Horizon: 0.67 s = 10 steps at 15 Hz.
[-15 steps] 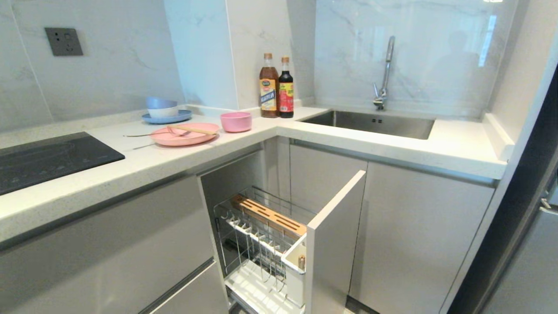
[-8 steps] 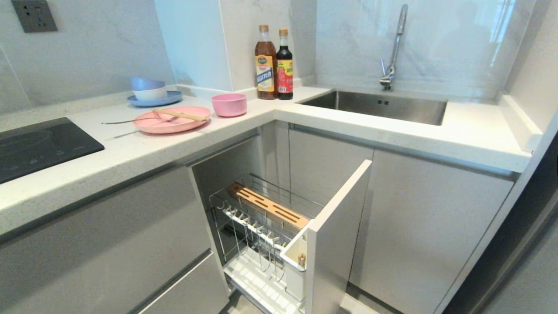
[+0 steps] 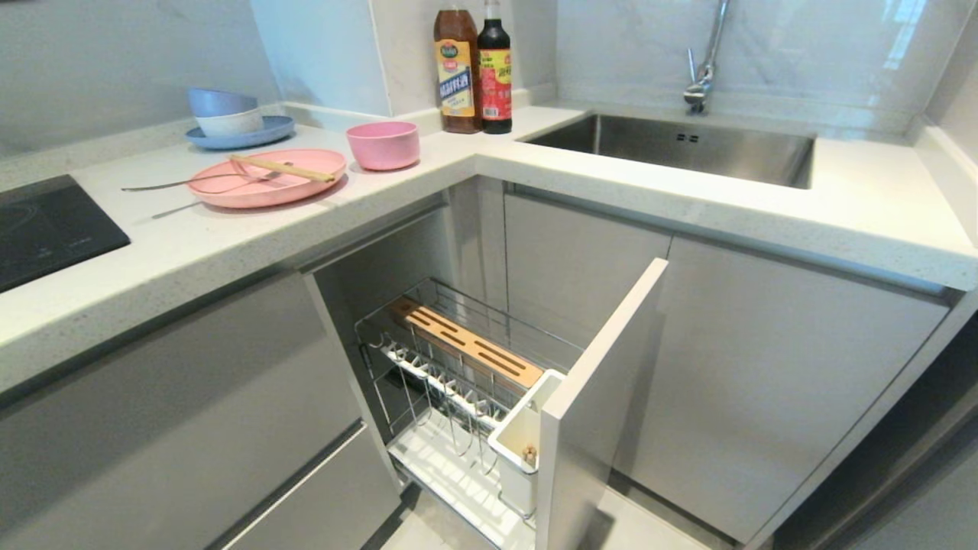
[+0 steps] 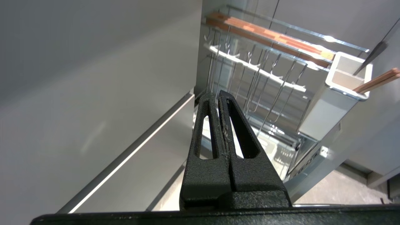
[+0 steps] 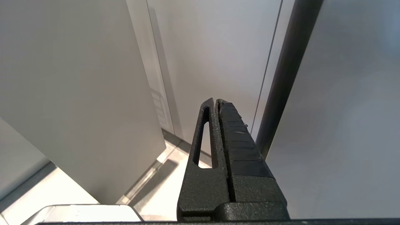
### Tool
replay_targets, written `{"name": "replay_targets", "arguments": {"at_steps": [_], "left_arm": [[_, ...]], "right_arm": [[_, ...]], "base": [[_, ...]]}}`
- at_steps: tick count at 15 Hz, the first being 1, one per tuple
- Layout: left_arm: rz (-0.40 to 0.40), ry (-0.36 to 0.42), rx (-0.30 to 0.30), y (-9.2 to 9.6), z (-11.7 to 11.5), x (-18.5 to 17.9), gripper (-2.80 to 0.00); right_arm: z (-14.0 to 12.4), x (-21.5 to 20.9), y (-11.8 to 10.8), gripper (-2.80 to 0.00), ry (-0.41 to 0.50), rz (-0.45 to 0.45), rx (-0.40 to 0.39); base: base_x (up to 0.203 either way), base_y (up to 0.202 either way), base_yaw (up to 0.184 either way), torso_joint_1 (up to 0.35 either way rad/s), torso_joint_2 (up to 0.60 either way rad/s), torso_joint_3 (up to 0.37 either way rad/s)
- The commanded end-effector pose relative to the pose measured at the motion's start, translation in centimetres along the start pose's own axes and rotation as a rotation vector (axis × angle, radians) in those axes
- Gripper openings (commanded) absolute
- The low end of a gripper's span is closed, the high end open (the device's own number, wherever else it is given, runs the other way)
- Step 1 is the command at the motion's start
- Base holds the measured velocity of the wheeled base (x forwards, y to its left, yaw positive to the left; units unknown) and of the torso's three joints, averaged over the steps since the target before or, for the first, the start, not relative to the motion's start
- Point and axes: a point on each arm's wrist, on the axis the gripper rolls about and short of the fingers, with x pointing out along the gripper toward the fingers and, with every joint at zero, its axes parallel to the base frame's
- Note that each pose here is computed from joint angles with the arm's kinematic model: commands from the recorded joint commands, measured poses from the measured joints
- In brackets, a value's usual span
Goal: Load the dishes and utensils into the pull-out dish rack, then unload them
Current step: Pick up the chopsticks and place it in the cupboard
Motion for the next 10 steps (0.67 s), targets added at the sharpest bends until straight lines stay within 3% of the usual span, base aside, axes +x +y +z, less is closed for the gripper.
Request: {"name": "replay_targets", "arguments": {"at_steps": [1,10], "left_arm": [[0.001,0.001,-0.001,0.0,0.0,0.01,-2.8],[0.001,0.001,0.0,0.0,0.0,0.01,-2.8]], "right_arm": [[-0.04,0.01,0.0,-2.8,0.001,0.0,0.0],[-0.01,0.0,0.0,-2.8,0.0,0.001,0.0]], "base": [[0.0,0.0,0.0,0.002,0.01,-0.19],[0.0,0.0,0.0,0.003,0.0,-0.198]]}}
